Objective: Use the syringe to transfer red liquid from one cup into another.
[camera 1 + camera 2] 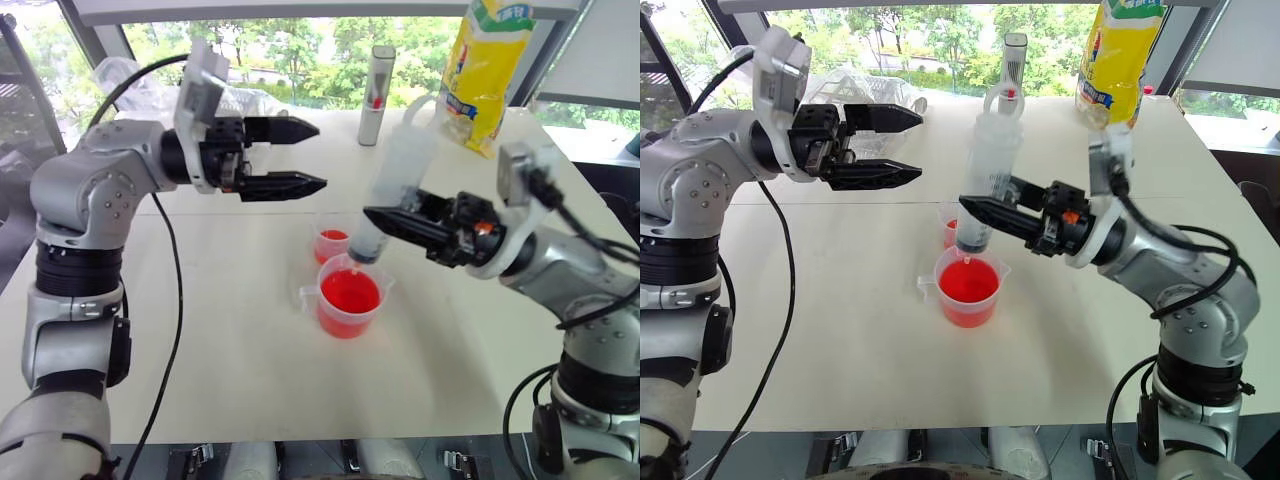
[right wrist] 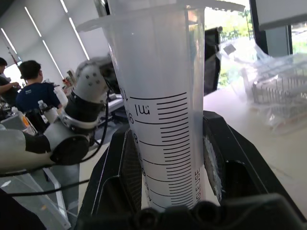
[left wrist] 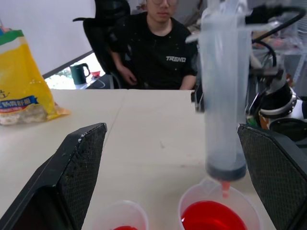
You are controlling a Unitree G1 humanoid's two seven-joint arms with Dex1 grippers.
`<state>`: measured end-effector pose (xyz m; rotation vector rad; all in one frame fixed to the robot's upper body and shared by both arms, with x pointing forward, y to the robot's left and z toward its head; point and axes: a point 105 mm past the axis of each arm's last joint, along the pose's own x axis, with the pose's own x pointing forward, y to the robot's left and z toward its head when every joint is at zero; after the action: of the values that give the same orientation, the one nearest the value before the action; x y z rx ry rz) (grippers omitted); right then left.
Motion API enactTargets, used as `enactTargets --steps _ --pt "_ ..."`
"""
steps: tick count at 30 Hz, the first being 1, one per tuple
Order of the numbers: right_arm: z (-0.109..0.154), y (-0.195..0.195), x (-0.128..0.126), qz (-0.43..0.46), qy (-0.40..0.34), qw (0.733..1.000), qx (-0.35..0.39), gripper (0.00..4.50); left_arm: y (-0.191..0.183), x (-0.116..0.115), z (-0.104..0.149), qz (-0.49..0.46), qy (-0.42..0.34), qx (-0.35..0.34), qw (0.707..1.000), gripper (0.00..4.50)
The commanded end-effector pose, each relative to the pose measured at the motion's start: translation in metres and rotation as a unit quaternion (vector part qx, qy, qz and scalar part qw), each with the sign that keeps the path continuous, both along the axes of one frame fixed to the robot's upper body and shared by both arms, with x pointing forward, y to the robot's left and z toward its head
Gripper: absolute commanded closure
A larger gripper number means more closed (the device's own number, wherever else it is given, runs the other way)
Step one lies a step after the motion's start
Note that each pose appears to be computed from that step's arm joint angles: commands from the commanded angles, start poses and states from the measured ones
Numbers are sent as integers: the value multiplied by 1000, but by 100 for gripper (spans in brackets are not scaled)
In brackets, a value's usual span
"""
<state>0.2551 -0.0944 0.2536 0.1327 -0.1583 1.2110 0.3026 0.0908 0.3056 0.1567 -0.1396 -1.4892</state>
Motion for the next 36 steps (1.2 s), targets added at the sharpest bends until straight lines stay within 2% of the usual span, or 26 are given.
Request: enactTargets --steps 1,4,9,15,21,36 --pt "-11 8 -2 8 -21 1000 -10 312 -1 -10 13 -16 -24 3 1000 0" --pt "-32 11 3 1 -20 999 -37 312 -4 -16 12 -32 -21 9 999 0" --pt "-48 13 6 -2 -26 998 -57 312 -10 -24 8 -53 -18 13 998 0" --pt "-51 11 8 -6 -31 997 -64 312 -14 -32 -1 -69 -13 28 997 0" --pt "-57 12 11 -7 -34 997 -73 312 -20 -30 -14 -62 -17 43 997 0" --pt "-58 11 14 -4 -39 996 -84 312 -39 -30 -20 -84 14 22 996 0"
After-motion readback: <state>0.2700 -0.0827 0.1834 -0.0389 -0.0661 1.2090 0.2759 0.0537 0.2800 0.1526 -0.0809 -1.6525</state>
